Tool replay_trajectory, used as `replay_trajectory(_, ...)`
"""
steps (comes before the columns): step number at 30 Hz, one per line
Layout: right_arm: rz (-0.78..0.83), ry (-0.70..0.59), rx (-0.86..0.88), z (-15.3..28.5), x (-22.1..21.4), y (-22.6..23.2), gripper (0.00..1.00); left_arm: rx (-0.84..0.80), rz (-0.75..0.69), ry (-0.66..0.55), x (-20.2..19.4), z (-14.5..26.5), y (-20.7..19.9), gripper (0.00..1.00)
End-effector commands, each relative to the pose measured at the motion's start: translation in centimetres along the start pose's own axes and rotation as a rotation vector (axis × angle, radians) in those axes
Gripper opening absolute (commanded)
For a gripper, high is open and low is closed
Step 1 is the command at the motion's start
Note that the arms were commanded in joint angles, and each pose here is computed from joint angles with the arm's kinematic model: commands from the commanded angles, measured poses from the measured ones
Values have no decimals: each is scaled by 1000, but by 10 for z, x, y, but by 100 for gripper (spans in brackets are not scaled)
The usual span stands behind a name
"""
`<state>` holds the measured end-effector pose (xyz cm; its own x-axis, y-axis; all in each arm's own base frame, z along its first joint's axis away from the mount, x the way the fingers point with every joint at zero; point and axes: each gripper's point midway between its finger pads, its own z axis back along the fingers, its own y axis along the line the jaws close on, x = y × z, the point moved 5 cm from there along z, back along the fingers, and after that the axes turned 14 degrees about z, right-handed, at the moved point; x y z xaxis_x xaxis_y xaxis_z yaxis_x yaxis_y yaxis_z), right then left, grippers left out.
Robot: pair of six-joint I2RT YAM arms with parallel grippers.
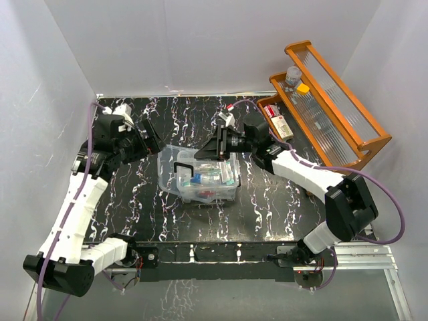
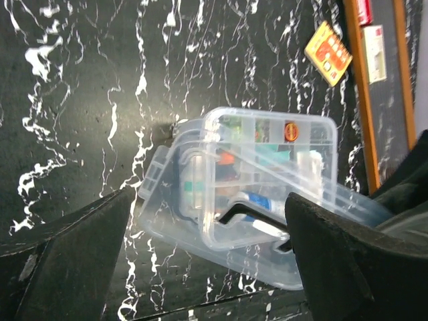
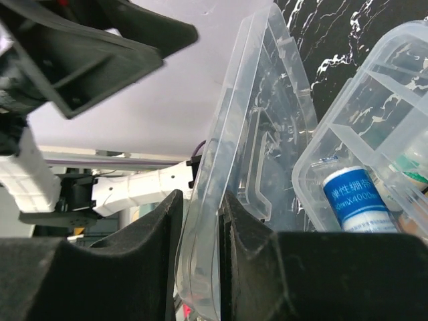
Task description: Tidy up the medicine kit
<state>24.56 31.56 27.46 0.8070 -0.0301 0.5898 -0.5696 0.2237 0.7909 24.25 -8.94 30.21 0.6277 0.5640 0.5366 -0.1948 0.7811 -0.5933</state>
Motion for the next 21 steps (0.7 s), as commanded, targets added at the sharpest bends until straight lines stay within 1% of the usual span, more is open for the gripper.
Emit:
replay_trajectory(1,25,-10,184,28,15,22,18,-37,-9,67,-17,-10,6,98)
replay_trajectory(4,10,-26,228,38,21,20,19,-17,-6,103,-27,-20,15,98)
replay_trajectory(10,-26,-52,209,54,34,2,19,-21,-34,136,-38,-33,25,99)
replay_trajectory(14,-59,-59,197,63,38,-12,19,-94,-60,171,-48,-42,25,99)
replay_trajectory(21,-114,-59,201,66,38,-31,19,-161,-54,202,-58,-58,25,97)
